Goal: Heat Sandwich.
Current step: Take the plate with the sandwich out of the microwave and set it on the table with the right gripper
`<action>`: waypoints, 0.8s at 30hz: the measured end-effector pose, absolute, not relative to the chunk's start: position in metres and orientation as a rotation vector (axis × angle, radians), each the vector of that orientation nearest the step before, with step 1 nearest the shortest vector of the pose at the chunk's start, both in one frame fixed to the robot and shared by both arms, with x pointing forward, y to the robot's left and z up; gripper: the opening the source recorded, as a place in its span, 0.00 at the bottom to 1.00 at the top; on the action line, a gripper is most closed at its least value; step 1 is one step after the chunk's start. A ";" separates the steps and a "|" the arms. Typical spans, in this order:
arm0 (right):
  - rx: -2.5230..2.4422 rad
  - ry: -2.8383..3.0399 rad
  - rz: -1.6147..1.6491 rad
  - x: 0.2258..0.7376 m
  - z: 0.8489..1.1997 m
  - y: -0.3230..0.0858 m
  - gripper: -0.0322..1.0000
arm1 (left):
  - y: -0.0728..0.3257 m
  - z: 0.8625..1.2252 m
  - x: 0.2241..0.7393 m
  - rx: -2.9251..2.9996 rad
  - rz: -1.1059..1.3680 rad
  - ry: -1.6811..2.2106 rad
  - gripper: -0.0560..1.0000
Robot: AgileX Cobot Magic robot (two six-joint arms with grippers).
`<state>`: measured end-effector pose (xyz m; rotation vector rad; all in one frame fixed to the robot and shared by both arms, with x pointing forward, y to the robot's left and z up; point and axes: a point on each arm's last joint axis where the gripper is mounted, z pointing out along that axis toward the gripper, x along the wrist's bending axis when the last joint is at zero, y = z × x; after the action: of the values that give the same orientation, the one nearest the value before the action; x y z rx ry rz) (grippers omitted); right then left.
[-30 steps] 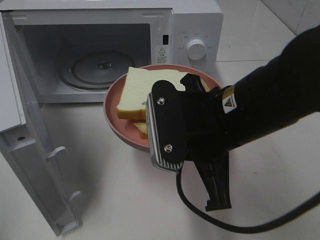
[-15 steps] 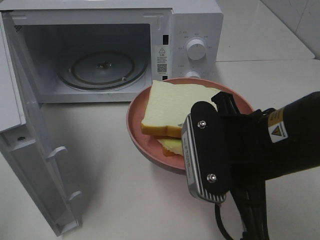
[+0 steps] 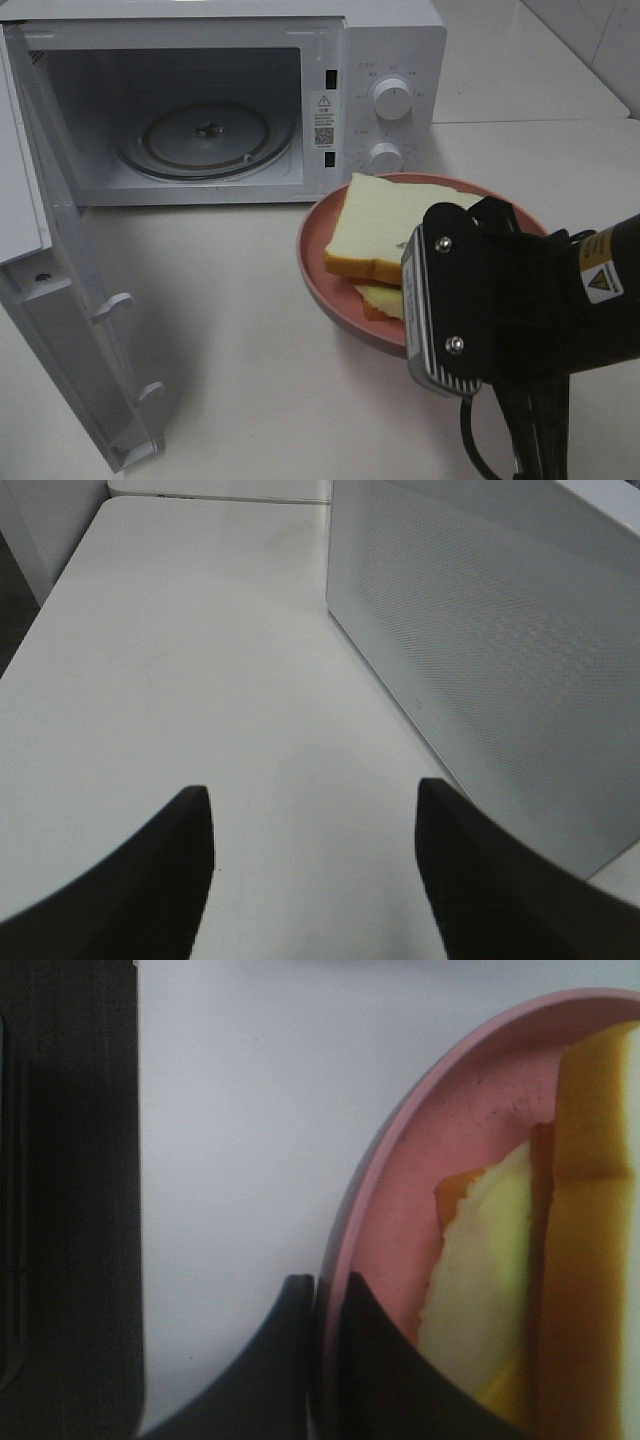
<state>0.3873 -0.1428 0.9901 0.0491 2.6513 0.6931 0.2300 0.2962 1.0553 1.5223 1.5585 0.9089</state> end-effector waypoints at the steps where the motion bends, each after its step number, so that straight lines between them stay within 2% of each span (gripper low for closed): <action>1: 0.049 2.651 0.693 0.387 0.990 -0.143 0.08 | 0.296 1.055 0.230 1.522 0.909 1.558 0.59; 24: 0.880 2.396 0.556 0.446 0.992 -0.231 0.08 | 0.296 1.055 0.230 1.522 0.909 1.558 0.59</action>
<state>0.4461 -0.2312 0.9917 0.8798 2.3961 0.5561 0.2300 0.2962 1.0553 1.5223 1.5585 0.9089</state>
